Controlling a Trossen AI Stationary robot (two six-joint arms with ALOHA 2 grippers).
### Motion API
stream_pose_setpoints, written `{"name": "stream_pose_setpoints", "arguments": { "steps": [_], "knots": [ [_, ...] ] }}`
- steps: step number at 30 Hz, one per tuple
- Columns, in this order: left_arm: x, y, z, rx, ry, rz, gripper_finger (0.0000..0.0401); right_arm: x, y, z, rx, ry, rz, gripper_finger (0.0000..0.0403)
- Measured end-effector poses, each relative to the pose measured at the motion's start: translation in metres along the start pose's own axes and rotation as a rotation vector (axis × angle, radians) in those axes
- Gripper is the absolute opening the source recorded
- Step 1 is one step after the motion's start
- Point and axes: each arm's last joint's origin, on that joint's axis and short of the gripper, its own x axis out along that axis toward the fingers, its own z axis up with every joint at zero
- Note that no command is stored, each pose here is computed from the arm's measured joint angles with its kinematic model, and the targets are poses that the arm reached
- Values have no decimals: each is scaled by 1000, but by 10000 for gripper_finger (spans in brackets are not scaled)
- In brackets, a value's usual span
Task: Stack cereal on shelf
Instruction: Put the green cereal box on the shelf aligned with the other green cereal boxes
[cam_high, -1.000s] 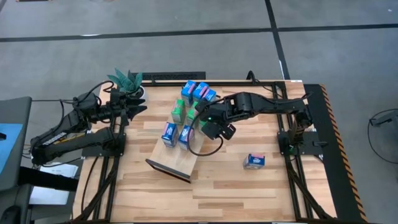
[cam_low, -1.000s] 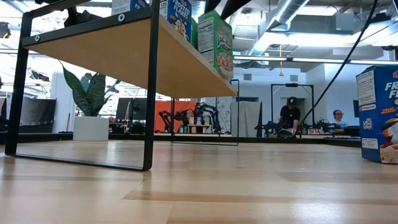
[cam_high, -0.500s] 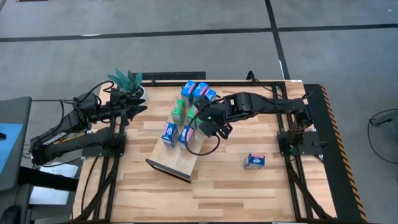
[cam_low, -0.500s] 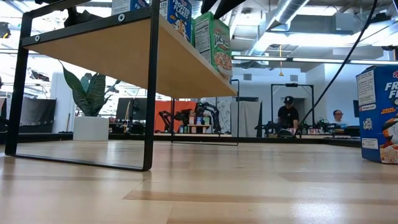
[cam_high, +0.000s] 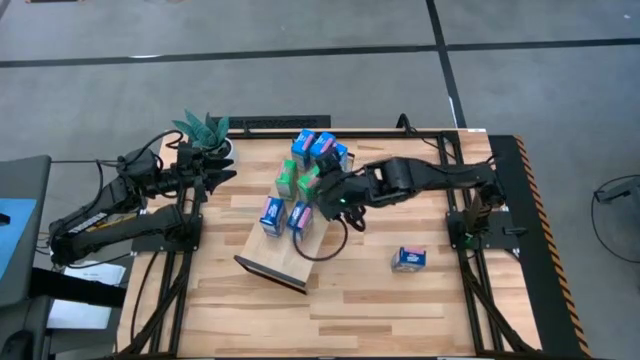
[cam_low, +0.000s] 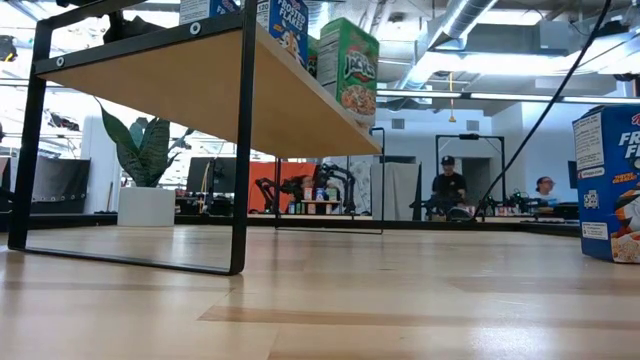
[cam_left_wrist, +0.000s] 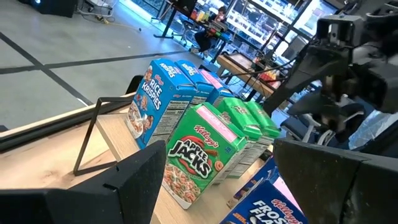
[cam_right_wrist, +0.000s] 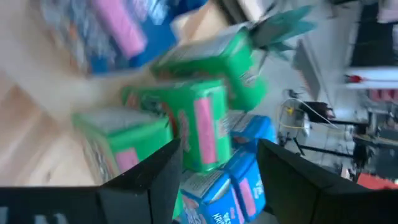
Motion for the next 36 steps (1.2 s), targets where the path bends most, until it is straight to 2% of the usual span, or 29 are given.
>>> {"name": "stream_pose_setpoints", "arguments": {
  "steps": [3, 5, 8, 10, 12, 15, 18, 20, 24, 29, 33, 36],
  "knots": [
    [0, 0, 0, -5, 0, 0, 286, -13, 6, 0, 166, 1, 14, 212],
    [0, 0, 0, -8, 0, 0, 286, -18, 9, 1, 350, -10, 42, 199],
    [0, 0, 0, -9, 1, -2, 286, -24, 19, -6, 578, 58, 147, 175],
    [0, 0, 0, -9, 1, -3, 286, -23, 27, -8, 712, 106, 162, 154],
    [0, 0, 0, -9, 1, -2, 286, -16, 43, -9, 745, 178, 170, 128],
    [0, 0, 0, -9, 1, -3, 286, -1, 70, -7, 718, 234, 174, 82],
    [0, 0, 0, 2, 1, -4, 286, 12, 89, -4, 724, 203, 184, 39],
    [0, 0, 0, 3, 1, -4, 286, 11, 90, -4, 766, 136, 179, 16],
    [0, 0, 0, 5, 1, -3, 286, -7, 75, -20, 876, 9, 144, 16],
    [0, 0, 0, 16, 0, -2, 286, -15, 71, -63, 1029, -16, 102, 17],
    [0, 0, 0, 8, -1, -2, 286, -8, 81, -79, 1122, -129, 95, 6],
    [0, 0, 0, 7, -1, -1, 286, 8, 96, -85, 1138, -147, 93, 8]
  ]
}}
